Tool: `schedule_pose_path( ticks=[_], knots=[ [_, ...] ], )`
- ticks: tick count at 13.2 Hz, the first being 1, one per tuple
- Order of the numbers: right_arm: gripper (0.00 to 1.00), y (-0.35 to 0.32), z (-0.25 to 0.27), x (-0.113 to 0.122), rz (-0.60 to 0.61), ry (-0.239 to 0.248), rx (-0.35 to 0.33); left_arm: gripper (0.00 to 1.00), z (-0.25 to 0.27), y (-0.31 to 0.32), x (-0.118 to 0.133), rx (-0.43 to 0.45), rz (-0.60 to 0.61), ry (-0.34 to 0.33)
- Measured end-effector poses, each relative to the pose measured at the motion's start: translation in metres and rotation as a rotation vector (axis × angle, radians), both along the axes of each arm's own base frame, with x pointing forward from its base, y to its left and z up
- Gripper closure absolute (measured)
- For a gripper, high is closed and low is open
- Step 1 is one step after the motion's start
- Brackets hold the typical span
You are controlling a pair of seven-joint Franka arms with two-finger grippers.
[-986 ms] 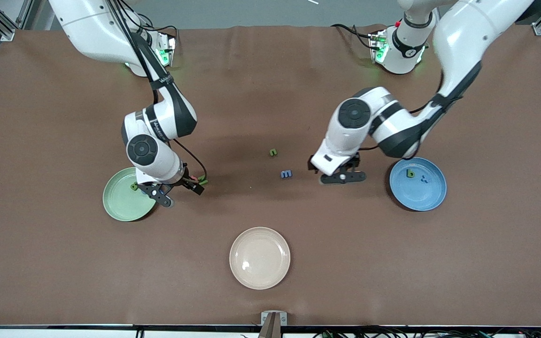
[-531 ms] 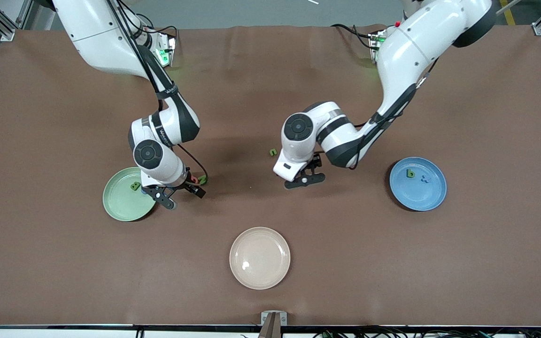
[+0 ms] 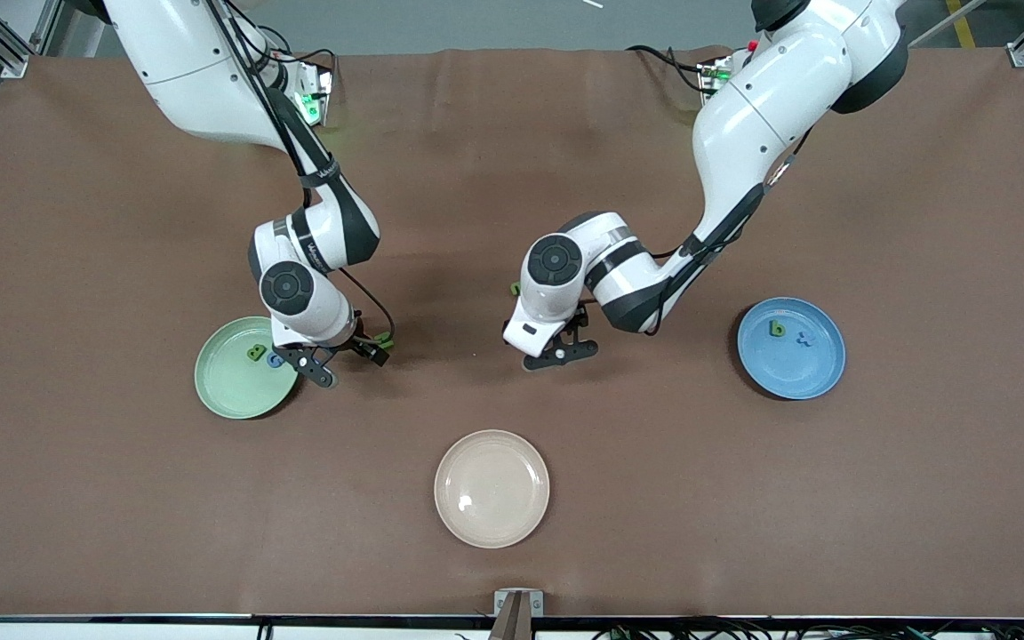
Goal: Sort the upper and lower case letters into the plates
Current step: 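Grasp the blue m with the left gripper while the right gripper grasps the Q, then drop the Q on the green plate while the left gripper drops the m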
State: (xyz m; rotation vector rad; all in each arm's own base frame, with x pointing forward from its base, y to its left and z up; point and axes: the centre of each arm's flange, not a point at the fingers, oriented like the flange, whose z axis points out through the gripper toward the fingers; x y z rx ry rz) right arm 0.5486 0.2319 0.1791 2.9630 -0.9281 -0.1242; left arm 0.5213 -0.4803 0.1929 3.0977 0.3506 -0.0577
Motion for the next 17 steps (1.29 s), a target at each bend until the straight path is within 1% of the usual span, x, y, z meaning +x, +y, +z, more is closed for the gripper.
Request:
schedule_pose_path(
  ticks=[2, 3, 4, 5, 6, 7, 8, 9, 10, 12, 13, 14, 15, 16, 17],
  knots=[
    [0.08, 0.000, -0.005, -0.005, 0.004, 0.010, -0.004, 0.01, -0.004, -0.007, -0.008, 0.001, -0.014, 0.006],
    [0.08, 0.001, -0.006, -0.007, 0.005, 0.011, -0.005, 0.05, -0.006, -0.010, -0.011, 0.002, -0.020, 0.010],
    [0.10, 0.000, -0.007, -0.008, 0.006, 0.011, -0.005, 0.05, -0.009, -0.013, -0.015, 0.004, -0.026, 0.014],
    [0.11, 0.000, -0.008, -0.009, 0.006, 0.012, -0.006, 0.13, -0.012, -0.015, -0.018, 0.005, -0.029, 0.018],
    [0.11, 0.000, -0.009, -0.010, 0.006, 0.010, -0.005, 0.19, -0.014, -0.016, -0.019, 0.007, -0.030, 0.022],
    [0.18, 0.001, -0.008, -0.009, 0.007, 0.004, -0.002, 0.19, -0.016, -0.016, -0.020, 0.008, -0.029, 0.024],
    [0.18, 0.001, -0.007, -0.009, 0.007, 0.003, -0.002, 0.24, -0.017, -0.015, -0.021, 0.010, -0.029, 0.026],
    [0.24, 0.002, -0.007, -0.008, 0.007, -0.003, 0.001, 0.24, -0.018, -0.014, -0.020, 0.013, -0.028, 0.026],
    [0.28, 0.002, -0.006, -0.008, 0.008, -0.007, 0.002, 0.26, -0.019, -0.011, -0.018, 0.018, -0.024, 0.024],
    [0.29, 0.002, -0.006, -0.008, 0.008, -0.011, 0.003, 0.26, -0.023, -0.006, -0.014, 0.028, -0.017, 0.023],
    [0.33, 0.003, -0.005, -0.007, 0.008, -0.015, 0.005, 0.28, -0.023, -0.006, -0.014, 0.027, -0.017, 0.022],
    [0.34, 0.003, -0.005, -0.007, 0.008, -0.015, 0.005, 0.28, -0.023, -0.006, -0.014, 0.027, -0.017, 0.022],
    [0.44, 0.003, -0.004, -0.006, 0.009, -0.021, 0.008, 0.29, -0.023, -0.006, -0.014, 0.027, -0.017, 0.022],
    [0.58, 0.003, -0.003, -0.006, 0.008, -0.022, 0.008, 0.29, -0.023, -0.006, -0.014, 0.027, -0.017, 0.022],
    [0.64, 0.002, 0.001, -0.005, 0.007, -0.021, 0.007, 0.31, -0.022, -0.006, -0.014, 0.026, -0.017, 0.021]
  ],
)
